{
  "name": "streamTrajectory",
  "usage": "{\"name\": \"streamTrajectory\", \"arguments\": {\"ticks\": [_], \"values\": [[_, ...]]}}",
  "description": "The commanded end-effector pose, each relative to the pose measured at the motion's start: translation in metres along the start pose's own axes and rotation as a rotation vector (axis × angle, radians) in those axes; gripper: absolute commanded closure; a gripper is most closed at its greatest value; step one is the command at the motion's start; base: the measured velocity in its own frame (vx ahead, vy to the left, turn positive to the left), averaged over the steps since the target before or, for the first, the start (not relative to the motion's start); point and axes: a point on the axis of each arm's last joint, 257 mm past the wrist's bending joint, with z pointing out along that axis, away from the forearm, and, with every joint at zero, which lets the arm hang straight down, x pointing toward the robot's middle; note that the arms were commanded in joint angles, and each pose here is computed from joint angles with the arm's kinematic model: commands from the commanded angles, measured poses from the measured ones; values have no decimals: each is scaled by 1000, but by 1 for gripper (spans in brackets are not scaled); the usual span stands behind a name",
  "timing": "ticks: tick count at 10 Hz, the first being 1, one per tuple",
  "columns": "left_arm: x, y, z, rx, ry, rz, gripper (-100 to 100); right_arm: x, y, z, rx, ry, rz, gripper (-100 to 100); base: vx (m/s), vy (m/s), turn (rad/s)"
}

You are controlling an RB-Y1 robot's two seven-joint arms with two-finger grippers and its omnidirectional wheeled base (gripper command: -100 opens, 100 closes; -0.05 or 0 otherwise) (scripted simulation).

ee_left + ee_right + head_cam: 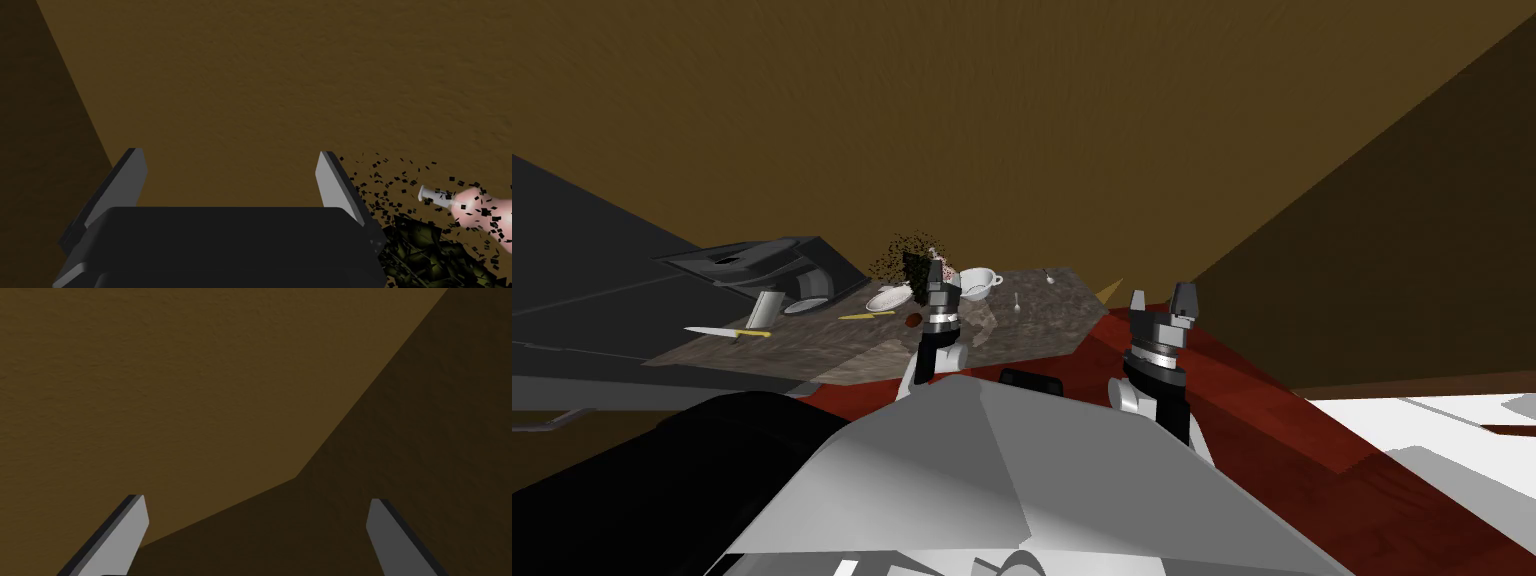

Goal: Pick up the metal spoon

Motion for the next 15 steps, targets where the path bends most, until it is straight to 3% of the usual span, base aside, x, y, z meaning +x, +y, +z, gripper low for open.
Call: {"name": "streamTrajectory", "arguments": {"ticks": [1,5,9,10,13,14,15], "values": [[1,4,-1,-5,36,36,-100,0,0,0,0,0,0,0,1,-14,-6],[-6,32,-13,-63,135,190,-100,0,0,0,0,0,0,0,0,-56,-15],[-37,83,-41,-190,214,388,-100,0,0,0,0,0,0,0,11,-117,-45],[-37,83,-41,-190,214,388,-100,0,0,0,0,0,0,0,8,-102,-6],[-75,126,-74,-323,271,539,-100,0,0,0,0,0,0,0,23,-112,-80],[-76,128,-75,-327,272,541,-100,0,0,0,0,0,0,0,22,-108,-23],[-92,143,-90,-380,292,590,-100,0,0,0,0,0,0,0,29,-97,-66]]}}
